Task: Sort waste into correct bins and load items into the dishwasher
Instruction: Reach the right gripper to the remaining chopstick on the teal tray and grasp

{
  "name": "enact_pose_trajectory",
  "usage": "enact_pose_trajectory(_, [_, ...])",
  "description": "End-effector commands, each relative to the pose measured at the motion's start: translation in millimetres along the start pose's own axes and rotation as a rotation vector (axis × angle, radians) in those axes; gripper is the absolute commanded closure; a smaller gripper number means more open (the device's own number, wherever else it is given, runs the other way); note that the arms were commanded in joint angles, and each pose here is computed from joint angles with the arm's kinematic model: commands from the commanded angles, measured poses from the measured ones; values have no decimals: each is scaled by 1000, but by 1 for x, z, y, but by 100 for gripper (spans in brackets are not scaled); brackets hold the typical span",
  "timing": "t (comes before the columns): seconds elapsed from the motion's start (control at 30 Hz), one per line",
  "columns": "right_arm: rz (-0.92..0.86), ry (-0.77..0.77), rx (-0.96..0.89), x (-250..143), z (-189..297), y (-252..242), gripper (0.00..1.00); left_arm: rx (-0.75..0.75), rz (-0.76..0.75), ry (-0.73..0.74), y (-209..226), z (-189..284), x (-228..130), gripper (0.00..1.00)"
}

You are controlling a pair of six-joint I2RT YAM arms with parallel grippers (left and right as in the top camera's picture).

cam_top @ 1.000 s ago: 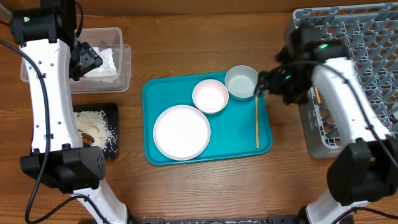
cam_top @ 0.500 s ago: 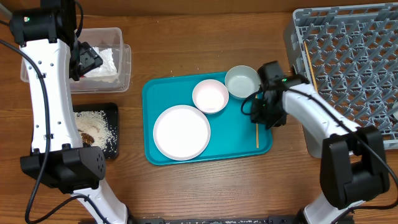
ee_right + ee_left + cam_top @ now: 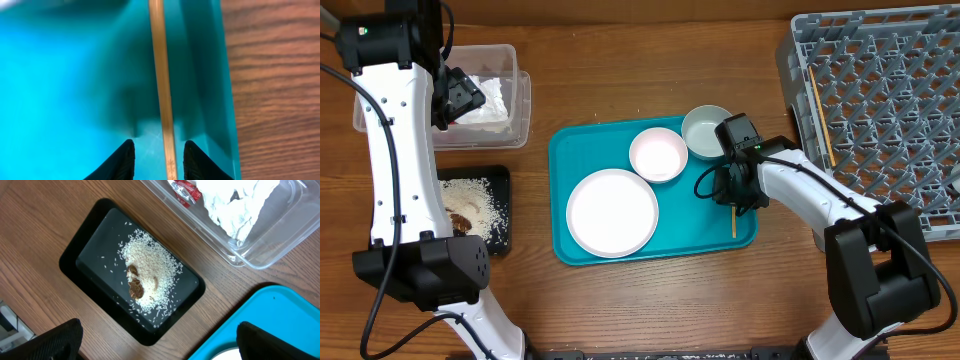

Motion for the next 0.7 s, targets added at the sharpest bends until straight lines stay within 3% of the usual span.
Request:
enact_pose_trajectory(0.0, [-4, 10, -41, -2, -10, -5, 66, -24, -7, -24, 1, 11, 0, 0])
enact_pose_trajectory(0.27, [-1, 30, -48, -4, -16, -6, 72, -24, -7, -24, 1, 11, 0, 0])
enact_pose_trajectory(0.4, [-1, 38, -55, -6, -16, -7, 95, -24, -7, -24, 1, 11, 0, 0])
enact_pose_trajectory(0.43, [0, 42, -56, -6, -15, -7, 96, -24, -7, -24, 1, 11, 0, 0])
enact_pose_trajectory(0.67, [-8, 79, -89, 6, 16, -11, 96, -24, -7, -24, 1, 11, 0, 0])
Point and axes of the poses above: each gripper's point midway between its finger pads, its own z axis back along the fingers, its own y axis along the line the jaws close on, x = y × z, the point moved 5 cm from there along z, back along the fingers, and after that the axes turned 9 degrees about z, right-handed, at the moved point
